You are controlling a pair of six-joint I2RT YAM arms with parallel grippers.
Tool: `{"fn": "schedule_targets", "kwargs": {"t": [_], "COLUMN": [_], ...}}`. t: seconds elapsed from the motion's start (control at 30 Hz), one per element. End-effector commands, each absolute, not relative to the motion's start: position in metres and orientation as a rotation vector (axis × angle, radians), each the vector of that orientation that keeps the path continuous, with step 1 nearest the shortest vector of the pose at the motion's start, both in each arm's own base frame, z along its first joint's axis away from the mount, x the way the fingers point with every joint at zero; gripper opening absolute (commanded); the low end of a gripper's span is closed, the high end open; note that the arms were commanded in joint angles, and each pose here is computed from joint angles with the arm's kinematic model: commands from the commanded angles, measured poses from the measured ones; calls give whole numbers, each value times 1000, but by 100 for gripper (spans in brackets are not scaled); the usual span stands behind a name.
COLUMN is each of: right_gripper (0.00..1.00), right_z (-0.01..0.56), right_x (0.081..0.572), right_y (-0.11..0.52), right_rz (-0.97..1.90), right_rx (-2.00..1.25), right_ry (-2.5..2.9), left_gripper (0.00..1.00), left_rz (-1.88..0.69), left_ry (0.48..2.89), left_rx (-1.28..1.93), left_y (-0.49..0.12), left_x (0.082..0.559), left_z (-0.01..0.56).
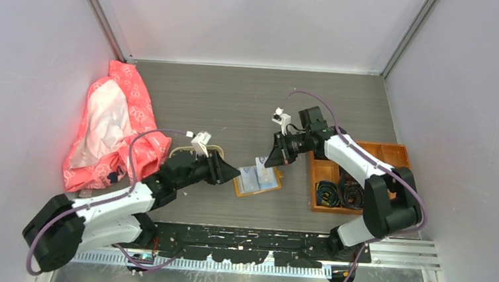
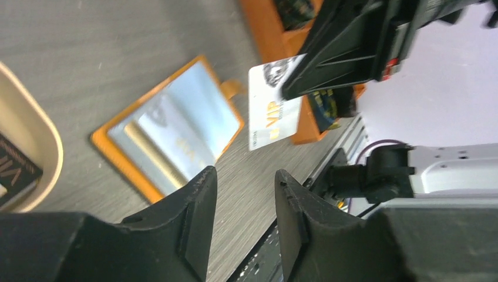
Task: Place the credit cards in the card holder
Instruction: Insert the credit card into the card holder.
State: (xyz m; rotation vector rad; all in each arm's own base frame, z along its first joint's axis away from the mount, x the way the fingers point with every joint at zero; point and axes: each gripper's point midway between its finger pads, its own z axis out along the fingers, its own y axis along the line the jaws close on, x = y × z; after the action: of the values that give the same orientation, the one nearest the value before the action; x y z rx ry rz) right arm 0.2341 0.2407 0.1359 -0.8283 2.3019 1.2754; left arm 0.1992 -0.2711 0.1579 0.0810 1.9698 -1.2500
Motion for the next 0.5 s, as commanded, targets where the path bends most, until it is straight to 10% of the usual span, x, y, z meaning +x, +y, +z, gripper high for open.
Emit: {"fn": "schedule_targets", "kwargs": {"t": [0.0,0.47], "right_gripper": [1,1], "right_z": [130,101], "right_x": [247,260], "right_y": [234,226], "right_rz": [1214,1327], "right_rx": [-795,-660], "right_ry": [2367,2484], "left_gripper": [40,29], "left_rz": [-1245,-1034], "left_ry": [2055,2274], "left_rx": [43,206], "left_y": [-288,-335], "left_x": [202,214], "left_z": [141,76]}}
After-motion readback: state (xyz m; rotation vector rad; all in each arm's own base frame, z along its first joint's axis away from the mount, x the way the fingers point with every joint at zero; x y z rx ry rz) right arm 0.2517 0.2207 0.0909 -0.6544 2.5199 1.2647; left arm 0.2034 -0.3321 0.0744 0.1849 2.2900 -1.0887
